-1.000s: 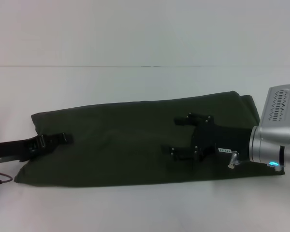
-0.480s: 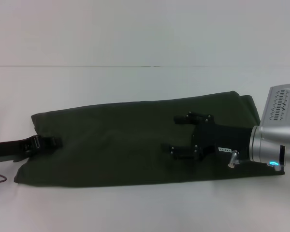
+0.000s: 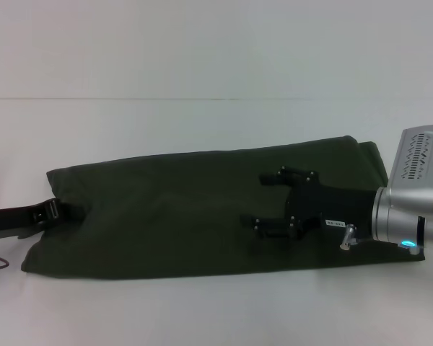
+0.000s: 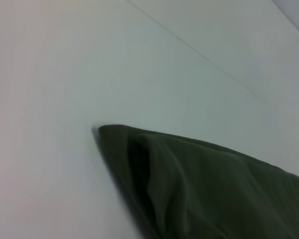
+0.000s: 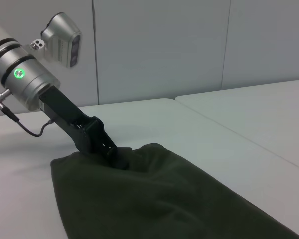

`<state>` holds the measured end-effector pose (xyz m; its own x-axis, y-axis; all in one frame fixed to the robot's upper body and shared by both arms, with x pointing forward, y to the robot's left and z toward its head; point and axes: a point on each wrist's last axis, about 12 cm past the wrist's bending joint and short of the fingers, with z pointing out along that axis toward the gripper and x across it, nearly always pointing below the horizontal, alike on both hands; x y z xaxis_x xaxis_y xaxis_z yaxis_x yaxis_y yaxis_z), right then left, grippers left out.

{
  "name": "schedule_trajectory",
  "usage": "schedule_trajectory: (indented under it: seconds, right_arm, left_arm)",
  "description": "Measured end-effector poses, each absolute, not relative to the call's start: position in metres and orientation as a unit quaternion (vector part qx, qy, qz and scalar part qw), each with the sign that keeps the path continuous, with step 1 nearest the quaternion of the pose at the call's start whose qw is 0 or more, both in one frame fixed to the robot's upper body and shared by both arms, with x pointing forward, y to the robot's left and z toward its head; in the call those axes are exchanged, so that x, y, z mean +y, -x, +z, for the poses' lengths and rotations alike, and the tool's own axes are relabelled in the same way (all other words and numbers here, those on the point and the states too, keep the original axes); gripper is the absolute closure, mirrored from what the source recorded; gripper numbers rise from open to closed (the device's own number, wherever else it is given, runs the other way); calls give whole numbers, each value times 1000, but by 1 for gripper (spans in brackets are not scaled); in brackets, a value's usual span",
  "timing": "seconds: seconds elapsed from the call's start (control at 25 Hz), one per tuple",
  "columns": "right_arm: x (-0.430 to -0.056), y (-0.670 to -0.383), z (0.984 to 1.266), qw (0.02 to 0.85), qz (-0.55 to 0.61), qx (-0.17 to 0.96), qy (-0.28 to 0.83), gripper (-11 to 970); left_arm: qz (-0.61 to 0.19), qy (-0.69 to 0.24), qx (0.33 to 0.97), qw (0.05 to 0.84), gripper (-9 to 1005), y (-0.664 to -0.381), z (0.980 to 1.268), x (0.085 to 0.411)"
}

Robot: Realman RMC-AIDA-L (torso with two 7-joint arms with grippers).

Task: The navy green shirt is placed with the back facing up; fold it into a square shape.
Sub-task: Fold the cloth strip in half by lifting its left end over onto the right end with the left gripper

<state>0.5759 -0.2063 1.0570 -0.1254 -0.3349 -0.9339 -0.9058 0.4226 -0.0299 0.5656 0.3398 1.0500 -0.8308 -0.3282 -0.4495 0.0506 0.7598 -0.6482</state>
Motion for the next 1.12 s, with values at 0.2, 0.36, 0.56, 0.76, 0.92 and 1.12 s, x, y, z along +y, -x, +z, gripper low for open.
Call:
schedule_trajectory:
  seconds: [0.2,0.36,0.56,0.76,0.92,1.12]
  right_arm:
    - [-206,-576,1057,485,294,690,450,50]
    - [-206,-576,1059,489,299,687,447,50]
    - [-207,-574,1060,496,307,684,439,50]
    - [-208,-573,1060,497,310,682,437,50]
    - [-207,-573,1060,496,312,682,437,50]
    - [-207,-573,1060,496,312,682,438,50]
  left_arm:
    - [-332,76,896,284,910,-567,1051,342]
    - [-320,75,898,294,917,-568,1057,353]
    - [-309,78,899,299,916,-569,1064,368]
    - [-272,81,912,296,916,-569,1079,396]
    - [-253,81,921,284,916,-572,1091,406]
    - [-269,86,921,269,915,-576,1105,405]
